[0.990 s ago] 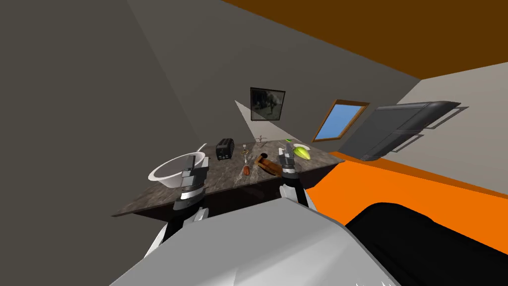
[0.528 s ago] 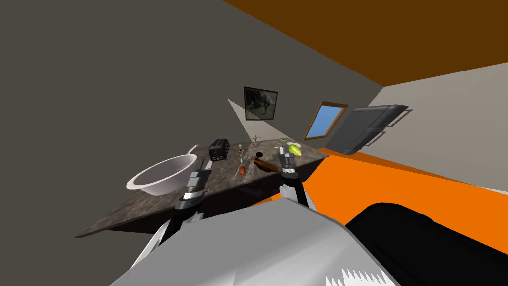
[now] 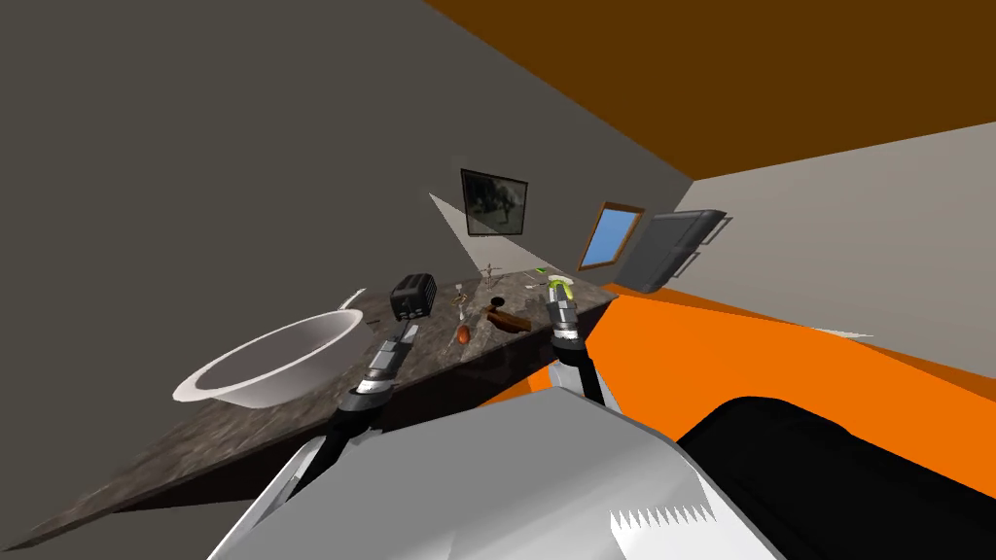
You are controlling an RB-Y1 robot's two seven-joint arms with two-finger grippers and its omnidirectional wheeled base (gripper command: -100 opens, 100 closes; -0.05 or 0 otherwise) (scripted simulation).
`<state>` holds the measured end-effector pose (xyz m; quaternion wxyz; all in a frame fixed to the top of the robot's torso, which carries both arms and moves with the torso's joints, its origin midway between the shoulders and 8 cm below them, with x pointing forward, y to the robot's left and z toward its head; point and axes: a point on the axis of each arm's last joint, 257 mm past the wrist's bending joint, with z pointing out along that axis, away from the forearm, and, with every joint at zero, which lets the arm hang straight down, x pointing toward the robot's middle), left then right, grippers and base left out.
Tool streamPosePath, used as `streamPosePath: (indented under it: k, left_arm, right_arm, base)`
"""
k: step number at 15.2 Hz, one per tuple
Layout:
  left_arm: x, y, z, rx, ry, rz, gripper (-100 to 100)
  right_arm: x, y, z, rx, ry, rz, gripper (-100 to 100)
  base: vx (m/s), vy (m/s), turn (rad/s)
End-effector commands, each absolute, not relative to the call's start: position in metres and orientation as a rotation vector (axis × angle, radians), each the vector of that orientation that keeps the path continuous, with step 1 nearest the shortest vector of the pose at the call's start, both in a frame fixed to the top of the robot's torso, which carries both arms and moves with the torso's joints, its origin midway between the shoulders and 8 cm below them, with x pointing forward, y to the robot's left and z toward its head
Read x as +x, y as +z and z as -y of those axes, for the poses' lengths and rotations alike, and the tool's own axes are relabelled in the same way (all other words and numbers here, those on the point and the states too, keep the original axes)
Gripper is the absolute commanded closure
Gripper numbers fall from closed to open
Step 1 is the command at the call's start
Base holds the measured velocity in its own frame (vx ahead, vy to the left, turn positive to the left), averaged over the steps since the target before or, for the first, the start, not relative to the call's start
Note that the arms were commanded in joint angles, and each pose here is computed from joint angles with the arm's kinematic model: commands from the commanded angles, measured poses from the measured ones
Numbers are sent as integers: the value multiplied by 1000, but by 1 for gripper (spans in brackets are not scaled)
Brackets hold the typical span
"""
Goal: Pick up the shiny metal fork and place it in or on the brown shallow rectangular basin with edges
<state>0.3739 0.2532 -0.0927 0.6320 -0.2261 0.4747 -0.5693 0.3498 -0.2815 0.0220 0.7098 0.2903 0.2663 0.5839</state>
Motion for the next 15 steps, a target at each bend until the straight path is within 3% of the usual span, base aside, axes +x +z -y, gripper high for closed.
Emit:
streamPosePath:
  k: [1,15]
  left_arm:
    - [377,-107,-259,-519,-1282,-1140,-100]
    - [388,-223,-358,-565,-1006,-1559,-100]
  right_arm:
    - [350,22,281,644,1296,-591,0]
    - [350,22,281,644,1296,-591,0]
  base:
    - [-28,-45,-206]
    - [-11,-56,-234]
